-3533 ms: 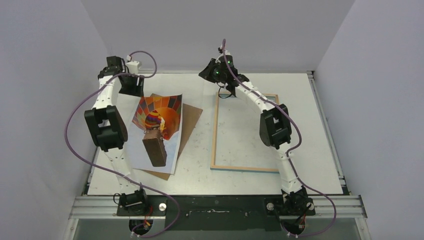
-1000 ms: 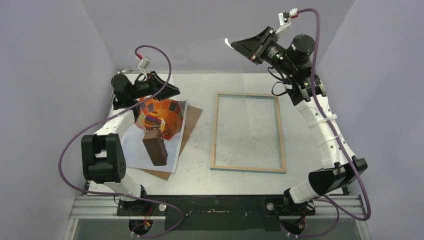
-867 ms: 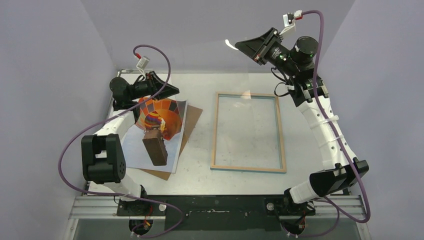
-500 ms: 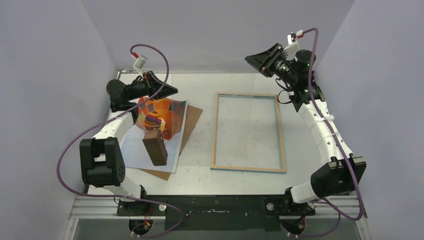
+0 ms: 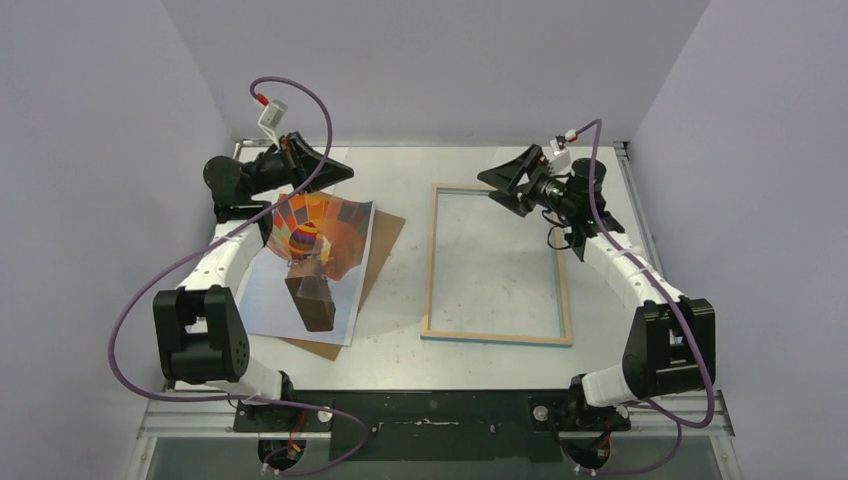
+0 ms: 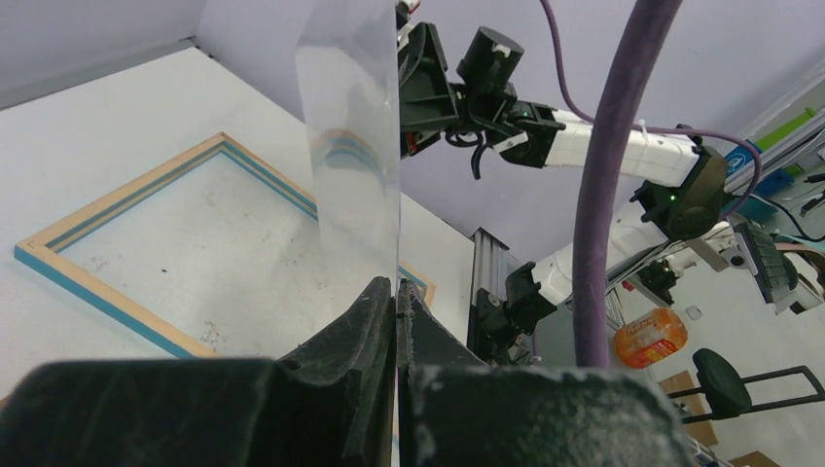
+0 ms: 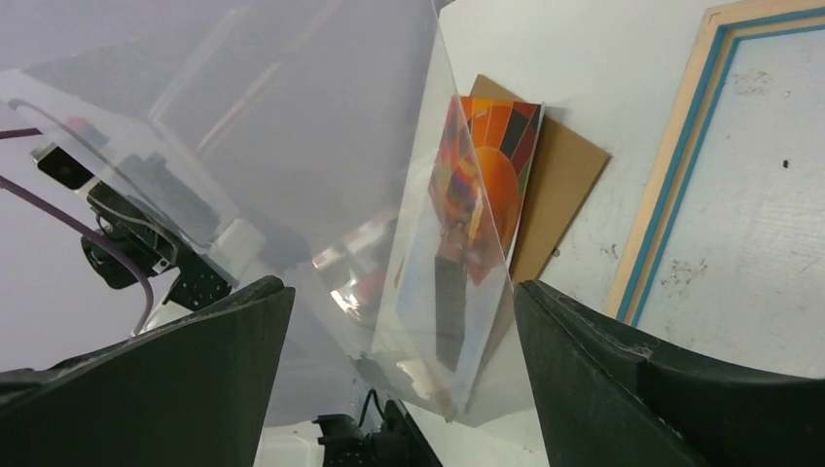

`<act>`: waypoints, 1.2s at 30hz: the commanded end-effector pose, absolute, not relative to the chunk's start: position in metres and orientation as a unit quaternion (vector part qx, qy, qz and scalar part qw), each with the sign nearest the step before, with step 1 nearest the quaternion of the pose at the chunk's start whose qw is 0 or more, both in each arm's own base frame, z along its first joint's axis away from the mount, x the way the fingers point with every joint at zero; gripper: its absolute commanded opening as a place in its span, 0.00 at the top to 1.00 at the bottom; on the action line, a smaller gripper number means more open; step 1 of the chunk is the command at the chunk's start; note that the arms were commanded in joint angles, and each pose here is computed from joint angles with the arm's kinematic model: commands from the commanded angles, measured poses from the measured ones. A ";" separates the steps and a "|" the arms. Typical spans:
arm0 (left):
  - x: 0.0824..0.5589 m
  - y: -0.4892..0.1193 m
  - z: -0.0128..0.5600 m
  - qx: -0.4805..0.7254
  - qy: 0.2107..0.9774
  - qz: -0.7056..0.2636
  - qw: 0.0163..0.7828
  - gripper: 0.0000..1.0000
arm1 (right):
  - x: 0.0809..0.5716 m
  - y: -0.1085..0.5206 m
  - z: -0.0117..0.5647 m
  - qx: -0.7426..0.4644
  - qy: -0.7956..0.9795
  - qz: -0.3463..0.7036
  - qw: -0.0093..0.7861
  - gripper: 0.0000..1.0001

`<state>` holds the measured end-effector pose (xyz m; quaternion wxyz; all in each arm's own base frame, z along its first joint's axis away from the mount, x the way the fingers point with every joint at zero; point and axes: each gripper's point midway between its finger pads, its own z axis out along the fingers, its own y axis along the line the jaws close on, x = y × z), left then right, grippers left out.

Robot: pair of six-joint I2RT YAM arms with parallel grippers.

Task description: Put the photo into the frame

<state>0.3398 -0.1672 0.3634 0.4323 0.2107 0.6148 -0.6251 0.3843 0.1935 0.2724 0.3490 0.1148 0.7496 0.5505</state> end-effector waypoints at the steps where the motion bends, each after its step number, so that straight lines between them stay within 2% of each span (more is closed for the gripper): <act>1: 0.327 -0.166 0.424 0.237 0.575 -0.609 0.492 1.00 | 0.371 0.196 0.308 0.042 0.708 0.575 0.408 0.11; 4: 0.326 -0.165 0.436 0.237 0.577 -0.598 0.503 1.00 | 0.367 0.199 0.296 0.034 0.703 0.585 0.403 0.06; 11: 0.320 -0.164 0.461 0.242 0.571 -0.578 0.531 1.00 | 0.341 0.230 0.285 -0.024 0.658 0.634 0.405 0.03; 15: 0.319 -0.164 0.468 0.240 0.570 -0.578 0.532 1.00 | 0.321 0.245 0.310 -0.079 0.605 0.646 0.458 0.00; 16: 0.319 -0.165 0.469 0.239 0.571 -0.579 0.531 1.00 | 0.319 0.245 0.312 -0.082 0.594 0.640 0.480 0.00; 18: 0.318 -0.165 0.470 0.239 0.570 -0.579 0.532 1.00 | 0.314 0.246 0.316 -0.092 0.578 0.628 0.513 0.09; 24: 0.322 -0.164 0.472 0.234 0.571 -0.578 0.534 1.00 | 0.326 0.252 0.302 -0.089 0.601 0.614 0.503 0.10; 28: 0.328 -0.161 0.471 0.221 0.576 -0.576 0.537 1.00 | 0.320 0.254 0.312 -0.084 0.569 0.654 0.491 0.01; 31: 0.339 -0.158 0.465 0.197 0.585 -0.577 0.534 1.00 | 0.308 0.258 0.324 -0.091 0.541 0.702 0.454 0.22; 36: 0.364 -0.146 0.458 0.127 0.598 -0.577 0.541 1.00 | 0.287 0.256 0.348 -0.102 0.472 0.771 0.415 0.39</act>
